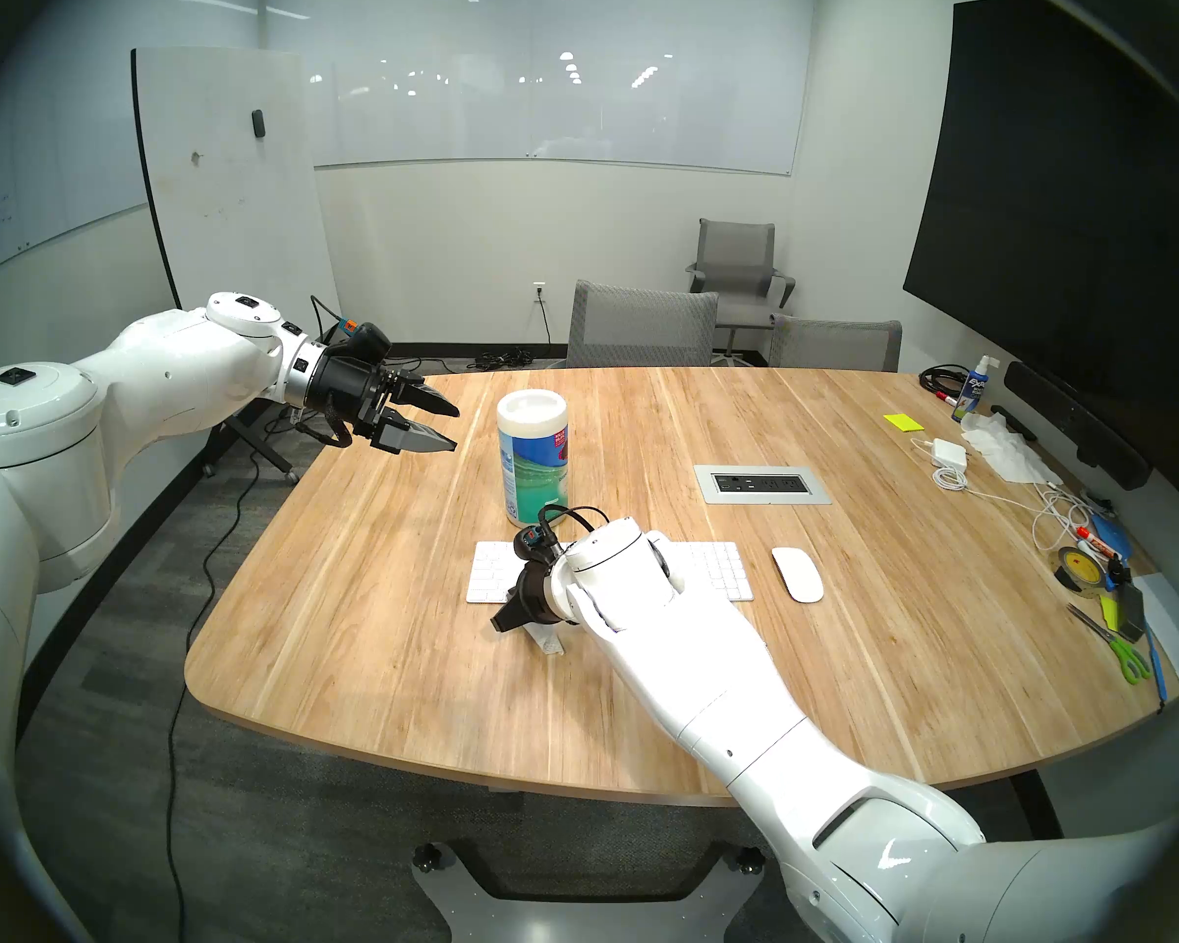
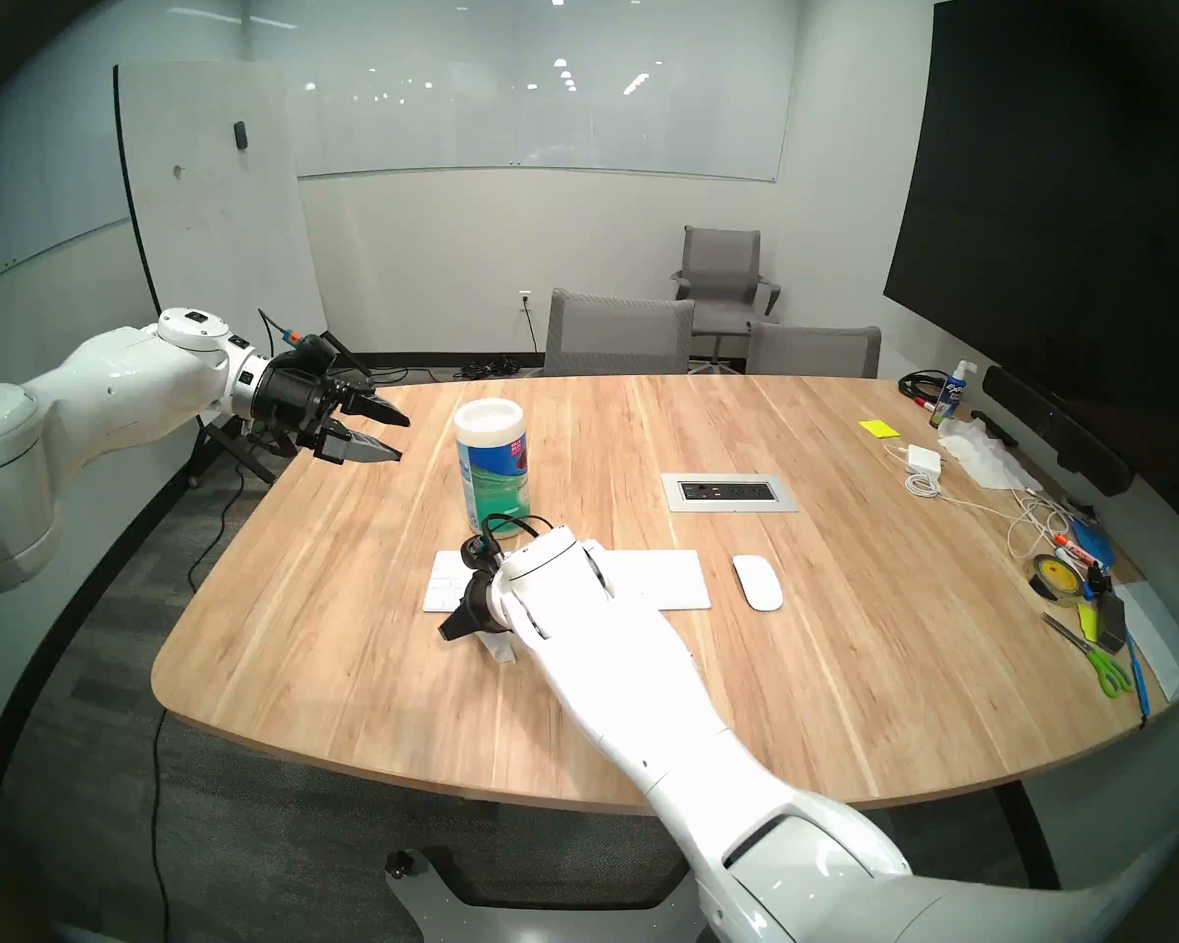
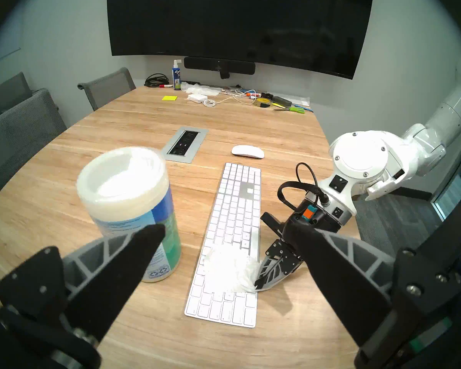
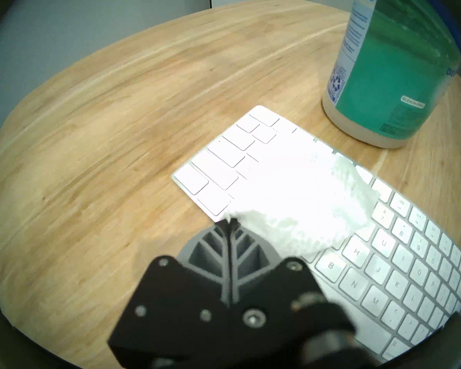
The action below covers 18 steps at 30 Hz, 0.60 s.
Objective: Wipe the keyboards and mice with a disinfecting wipe, then set the wipe down
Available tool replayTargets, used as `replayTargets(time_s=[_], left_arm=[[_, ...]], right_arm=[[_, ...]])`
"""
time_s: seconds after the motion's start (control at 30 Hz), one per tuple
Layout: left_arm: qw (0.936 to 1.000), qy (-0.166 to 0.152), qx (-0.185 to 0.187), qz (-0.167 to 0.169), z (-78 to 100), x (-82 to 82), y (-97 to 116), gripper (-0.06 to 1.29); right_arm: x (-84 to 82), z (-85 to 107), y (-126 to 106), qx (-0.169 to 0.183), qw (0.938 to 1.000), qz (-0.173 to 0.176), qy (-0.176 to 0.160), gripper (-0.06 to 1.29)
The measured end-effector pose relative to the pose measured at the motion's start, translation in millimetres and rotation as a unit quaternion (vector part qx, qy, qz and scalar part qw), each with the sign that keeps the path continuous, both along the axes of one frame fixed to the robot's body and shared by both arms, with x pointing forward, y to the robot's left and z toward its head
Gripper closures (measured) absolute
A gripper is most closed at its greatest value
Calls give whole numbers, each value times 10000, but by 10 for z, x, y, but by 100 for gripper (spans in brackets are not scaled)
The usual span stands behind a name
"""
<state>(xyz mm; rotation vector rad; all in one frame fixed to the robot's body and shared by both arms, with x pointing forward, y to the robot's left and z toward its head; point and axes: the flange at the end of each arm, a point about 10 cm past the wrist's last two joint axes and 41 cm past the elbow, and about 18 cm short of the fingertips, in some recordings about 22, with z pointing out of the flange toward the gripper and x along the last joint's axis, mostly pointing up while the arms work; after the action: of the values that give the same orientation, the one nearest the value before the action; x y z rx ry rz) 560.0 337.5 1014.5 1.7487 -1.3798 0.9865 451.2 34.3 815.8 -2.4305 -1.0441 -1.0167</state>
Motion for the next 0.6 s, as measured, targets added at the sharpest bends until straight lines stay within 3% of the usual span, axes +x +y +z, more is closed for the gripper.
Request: replayTargets(time_s=[0.6], left_arm=[[10000,1,0,0,-1,0,0,-4]], right_arm=[[-76,1,130,77,9999,111,39,125]])
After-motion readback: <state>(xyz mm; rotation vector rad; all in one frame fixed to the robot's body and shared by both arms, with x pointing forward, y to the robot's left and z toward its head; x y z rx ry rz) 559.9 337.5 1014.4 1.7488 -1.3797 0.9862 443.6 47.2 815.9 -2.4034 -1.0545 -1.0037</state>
